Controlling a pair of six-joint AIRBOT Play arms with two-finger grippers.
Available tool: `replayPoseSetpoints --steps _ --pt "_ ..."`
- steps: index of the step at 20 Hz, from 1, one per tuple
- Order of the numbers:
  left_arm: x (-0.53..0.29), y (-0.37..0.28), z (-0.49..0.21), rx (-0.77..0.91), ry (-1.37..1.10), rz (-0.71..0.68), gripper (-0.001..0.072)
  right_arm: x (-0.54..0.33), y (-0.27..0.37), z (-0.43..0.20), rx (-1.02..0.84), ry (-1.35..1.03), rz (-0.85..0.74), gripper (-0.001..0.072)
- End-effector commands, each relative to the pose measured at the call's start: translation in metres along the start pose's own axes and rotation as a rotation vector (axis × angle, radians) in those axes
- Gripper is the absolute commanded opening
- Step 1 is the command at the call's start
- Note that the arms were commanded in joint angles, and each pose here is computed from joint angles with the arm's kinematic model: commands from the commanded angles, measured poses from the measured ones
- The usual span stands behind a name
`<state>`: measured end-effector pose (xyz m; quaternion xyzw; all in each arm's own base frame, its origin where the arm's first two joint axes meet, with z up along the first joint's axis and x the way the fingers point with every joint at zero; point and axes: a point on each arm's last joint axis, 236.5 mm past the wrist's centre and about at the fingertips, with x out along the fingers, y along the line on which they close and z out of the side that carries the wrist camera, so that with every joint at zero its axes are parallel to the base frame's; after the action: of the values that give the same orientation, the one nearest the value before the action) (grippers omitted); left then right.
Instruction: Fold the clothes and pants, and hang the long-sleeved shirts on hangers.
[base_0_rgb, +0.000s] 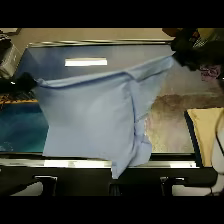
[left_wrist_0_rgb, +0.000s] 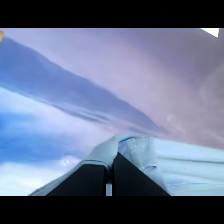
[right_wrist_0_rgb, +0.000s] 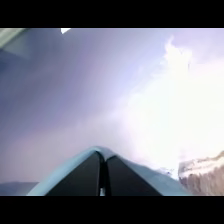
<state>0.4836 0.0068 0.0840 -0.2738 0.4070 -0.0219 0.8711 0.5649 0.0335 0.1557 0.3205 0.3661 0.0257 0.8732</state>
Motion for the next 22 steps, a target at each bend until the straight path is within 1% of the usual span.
replayPoseSetpoints --steps 1,3,4,5,6,7,8,9,11,13,14,16,17,19,20,22 --pt "0.104 0.023 -0.042 0.012 0.107 0.034 0.0018 0.116 -0.043 -0.052 -0.011 0.111 -0.046 0.0033" --pt "0.131 0.023 -0.057 0.017 0.155 0.036 0.0019 0.141 -0.049 -0.061 -0.004 0.106 -0.049 0.0034" --pt "0.137 0.020 -0.061 0.024 0.175 0.032 0.0039 0.145 -0.053 -0.062 -0.002 0.107 -0.053 0.0055" --pt "0.138 0.017 -0.062 0.029 0.186 0.026 0.0070 0.144 -0.053 -0.063 -0.001 0.115 -0.054 0.0137" --pt "0.134 0.012 -0.059 0.035 0.190 0.018 0.0149 0.136 -0.053 -0.063 -0.005 0.130 -0.058 0.0215" --pt "0.127 0.008 -0.054 0.039 0.196 0.009 0.0342 0.124 -0.052 -0.062 -0.024 0.148 -0.061 0.0267" --pt "0.114 0.005 -0.045 0.041 0.205 -0.001 0.0529 0.107 -0.049 -0.060 -0.068 0.170 -0.059 0.0274" --pt "0.097 0.004 -0.038 0.046 0.219 -0.010 0.0557 0.083 -0.047 -0.056 -0.126 0.193 -0.057 0.0323" --pt "0.054 0.007 -0.024 0.081 0.244 -0.024 0.0557 0.027 -0.047 -0.046 -0.233 0.228 -0.058 0.0460" --pt "0.010 0.020 -0.022 0.128 0.274 -0.015 0.0557 -0.034 -0.054 -0.044 -0.342 0.280 -0.062 0.0462" --pt "-0.010 0.029 -0.023 0.126 0.284 -0.005 0.0554 -0.059 -0.060 -0.043 -0.330 0.280 -0.065 0.0461" --pt "-0.036 0.045 -0.033 0.027 0.251 -0.002 0.0554 -0.100 -0.083 -0.060 -0.312 0.296 -0.101 0.0460" --pt "-0.044 0.056 -0.049 -0.012 0.260 0.011 0.0554 -0.110 -0.095 -0.081 -0.278 0.321 -0.116 0.0460" --pt "-0.055 0.076 -0.098 -0.097 0.293 0.037 0.0554 -0.120 -0.122 -0.149 -0.209 0.429 -0.145 0.0462" --pt "-0.057 0.083 -0.122 -0.128 0.305 0.049 0.0554 -0.122 -0.131 -0.192 -0.155 0.503 -0.139 0.0464" --pt "-0.060 0.093 -0.166 -0.179 0.336 0.065 0.0554 -0.121 -0.144 -0.267 -0.033 0.625 -0.103 0.0492"
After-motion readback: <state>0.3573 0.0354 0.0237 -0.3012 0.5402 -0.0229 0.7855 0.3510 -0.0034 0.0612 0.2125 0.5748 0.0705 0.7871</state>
